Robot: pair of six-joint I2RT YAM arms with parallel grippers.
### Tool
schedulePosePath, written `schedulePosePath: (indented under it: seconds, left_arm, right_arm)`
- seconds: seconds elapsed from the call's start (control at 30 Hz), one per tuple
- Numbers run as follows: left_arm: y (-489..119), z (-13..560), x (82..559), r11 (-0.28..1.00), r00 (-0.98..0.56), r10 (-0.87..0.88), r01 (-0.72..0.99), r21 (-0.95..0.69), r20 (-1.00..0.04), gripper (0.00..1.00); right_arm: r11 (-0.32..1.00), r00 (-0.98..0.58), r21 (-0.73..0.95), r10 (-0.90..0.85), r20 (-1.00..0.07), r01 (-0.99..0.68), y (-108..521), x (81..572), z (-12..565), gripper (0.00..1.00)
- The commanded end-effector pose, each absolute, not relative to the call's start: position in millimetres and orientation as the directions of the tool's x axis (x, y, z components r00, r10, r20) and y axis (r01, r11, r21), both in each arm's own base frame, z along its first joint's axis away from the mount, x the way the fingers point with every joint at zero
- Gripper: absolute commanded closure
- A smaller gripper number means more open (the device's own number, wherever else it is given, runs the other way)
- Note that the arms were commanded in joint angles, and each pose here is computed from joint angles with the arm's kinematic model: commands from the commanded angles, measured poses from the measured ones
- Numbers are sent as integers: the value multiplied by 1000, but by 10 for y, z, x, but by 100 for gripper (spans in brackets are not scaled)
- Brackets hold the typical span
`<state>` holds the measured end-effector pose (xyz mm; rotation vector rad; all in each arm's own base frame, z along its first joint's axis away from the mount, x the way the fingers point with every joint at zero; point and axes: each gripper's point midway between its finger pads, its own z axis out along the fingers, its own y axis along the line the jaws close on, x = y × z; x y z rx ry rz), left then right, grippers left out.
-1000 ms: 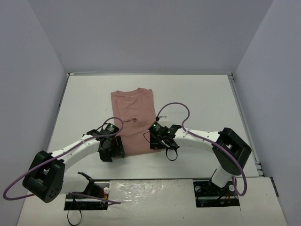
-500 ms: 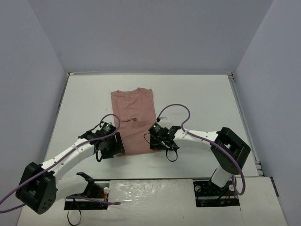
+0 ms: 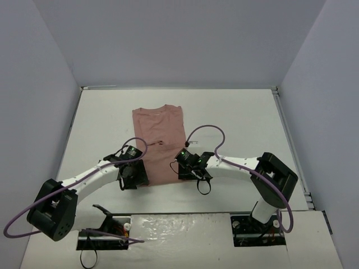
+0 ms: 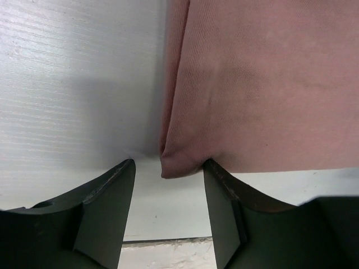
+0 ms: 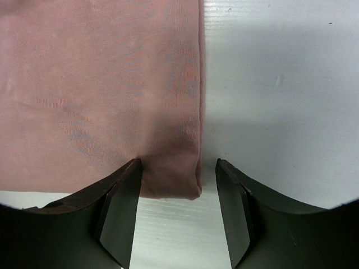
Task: Fold and stack the t-shirts
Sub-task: Grab one side of the 2/3 rectangular tshirt with both arms
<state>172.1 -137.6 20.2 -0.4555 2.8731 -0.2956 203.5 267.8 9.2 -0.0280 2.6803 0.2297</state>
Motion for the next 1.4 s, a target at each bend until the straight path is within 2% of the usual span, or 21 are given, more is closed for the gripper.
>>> schedulePosePath:
  seconds: [0.0,0.17,0.3,0.43,0.53,0.67,0.77,0.93,1.0,1.03,1.07,1.23,1.37]
  left_arm:
    - [-1366,115,1773,932,-923,-330,-285,-225,-199,52]
    - [-1367,323,1760,926,-916,-336,-278,-255,-221,46]
    - [-1334,485,1835,918,-891,-355,-275,-285,-283,45]
    - [-1295,372,1832,923,-899,-352,-288,-254,-260,46]
    - [-1316,250,1815,931,-915,-334,-283,-231,-226,47]
    - [-1342,146,1835,933,-922,-329,-283,-221,-205,57]
    - [-1333,84,1805,938,-929,-319,-281,-204,-187,67]
    - [-1301,28,1764,941,-932,-314,-281,-189,-179,99]
    - [-1308,36,1758,940,-933,-313,-279,-195,-176,100]
    - [-1321,55,1752,940,-935,-309,-273,-203,-174,100]
    - [-1335,83,1754,940,-936,-305,-267,-211,-174,100]
    - [-1294,339,1509,939,-948,-287,-250,-235,-139,100]
    - [-1339,566,1261,905,-934,-331,-273,-327,-136,100]
  right_arm:
    - [994,-943,96,-21,-332,-56,2561,1738,-198,48]
    - [994,-945,89,-26,-326,-58,2536,1705,-222,49]
    - [995,-945,81,-29,-326,-59,2512,1692,-239,49]
    - [995,-946,79,-33,-323,-61,2509,1680,-247,49]
    - [995,-945,79,-33,-324,-62,2507,1674,-247,49]
    - [995,-948,78,-37,-315,-65,2514,1640,-267,49]
    - [995,-955,67,-49,-292,-72,2500,1574,-331,55]
    - [994,-966,62,-76,-246,-94,2500,1439,-415,74]
    - [993,-968,63,-86,-236,-103,2503,1406,-423,85]
    - [992,-968,65,-94,-232,-112,2505,1386,-418,96]
    - [991,-968,66,-99,-231,-117,2497,1370,-409,100]
    - [988,-962,75,-111,-248,-134,2448,1311,-183,100]
    - [987,-959,37,-143,-245,-156,2322,1154,32,100]
